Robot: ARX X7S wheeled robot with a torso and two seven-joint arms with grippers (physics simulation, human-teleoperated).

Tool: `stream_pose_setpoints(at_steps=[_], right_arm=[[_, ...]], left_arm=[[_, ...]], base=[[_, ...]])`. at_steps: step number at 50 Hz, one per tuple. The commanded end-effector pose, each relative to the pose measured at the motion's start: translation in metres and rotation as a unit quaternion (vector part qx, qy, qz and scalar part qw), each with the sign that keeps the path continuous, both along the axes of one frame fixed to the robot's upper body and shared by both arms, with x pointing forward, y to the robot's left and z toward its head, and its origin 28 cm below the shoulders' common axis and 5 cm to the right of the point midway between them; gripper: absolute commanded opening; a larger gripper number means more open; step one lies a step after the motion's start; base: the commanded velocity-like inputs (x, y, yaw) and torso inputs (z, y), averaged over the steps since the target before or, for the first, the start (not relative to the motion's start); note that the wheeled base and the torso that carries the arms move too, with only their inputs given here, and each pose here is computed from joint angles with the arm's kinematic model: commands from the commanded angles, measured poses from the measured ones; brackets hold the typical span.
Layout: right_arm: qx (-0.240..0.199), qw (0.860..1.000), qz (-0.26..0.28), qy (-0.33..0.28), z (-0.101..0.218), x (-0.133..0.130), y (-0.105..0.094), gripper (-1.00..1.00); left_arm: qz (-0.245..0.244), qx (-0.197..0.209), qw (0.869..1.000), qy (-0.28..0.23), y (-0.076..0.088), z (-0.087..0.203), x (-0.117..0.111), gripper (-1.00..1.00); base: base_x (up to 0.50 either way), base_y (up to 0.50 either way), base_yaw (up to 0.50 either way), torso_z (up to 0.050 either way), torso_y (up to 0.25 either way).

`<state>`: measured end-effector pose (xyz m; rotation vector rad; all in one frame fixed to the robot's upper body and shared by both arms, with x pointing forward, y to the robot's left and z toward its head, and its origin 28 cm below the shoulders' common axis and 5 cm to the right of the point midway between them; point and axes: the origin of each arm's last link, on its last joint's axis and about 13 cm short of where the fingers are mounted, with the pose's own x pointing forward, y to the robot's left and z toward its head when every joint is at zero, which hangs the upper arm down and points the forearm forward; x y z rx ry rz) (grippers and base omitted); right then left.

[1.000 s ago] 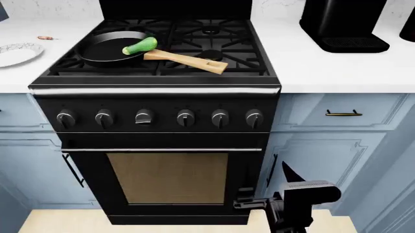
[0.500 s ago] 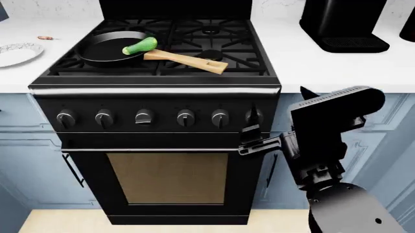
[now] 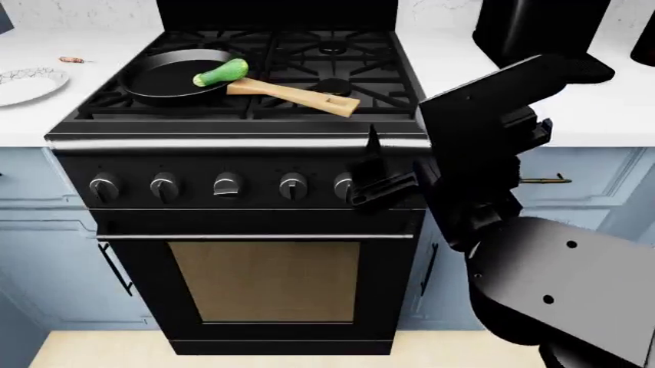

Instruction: Pick up the pan and dump the vegetables in it onto the plate. Then return the pan to the stove.

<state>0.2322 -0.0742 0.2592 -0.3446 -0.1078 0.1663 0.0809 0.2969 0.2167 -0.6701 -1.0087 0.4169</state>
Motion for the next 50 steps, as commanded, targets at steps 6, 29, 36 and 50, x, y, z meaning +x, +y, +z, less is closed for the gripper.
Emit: stream_pose_setpoints(at_steps=[6, 29, 36, 50], right_arm=[[0.021, 0.999, 0.039, 0.007, 0.010, 0.024, 0.011, 1.00], [-0.044, 0.996, 0.074, 0.009, 0.061, 0.009, 0.007, 1.00], [-0.025, 0.995, 0.097, 0.020, 0.071, 0.001, 0.002, 1.00], [-0.023, 0.994, 0.106, 0.028, 0.070, -0.006, -0.004, 1.00]], left_arm=[[0.001, 0.001, 1.000, -0.001, 0.000, 0.001, 0.000, 1.00], [0.004, -0.004, 1.000, -0.003, 0.001, 0.000, -0.002, 1.00], [0.006, -0.006, 1.000, -0.002, 0.002, 0.000, -0.002, 1.00], [0.006, -0.005, 1.000, -0.004, 0.002, 0.000, -0.003, 1.00]], base=[[0.01, 0.00, 0.00, 0.000, 0.000], [0.47, 0.04, 0.00, 0.000, 0.000], [0.50, 0.04, 0.00, 0.000, 0.000], [0.50, 0.00, 0.00, 0.000, 0.001]])
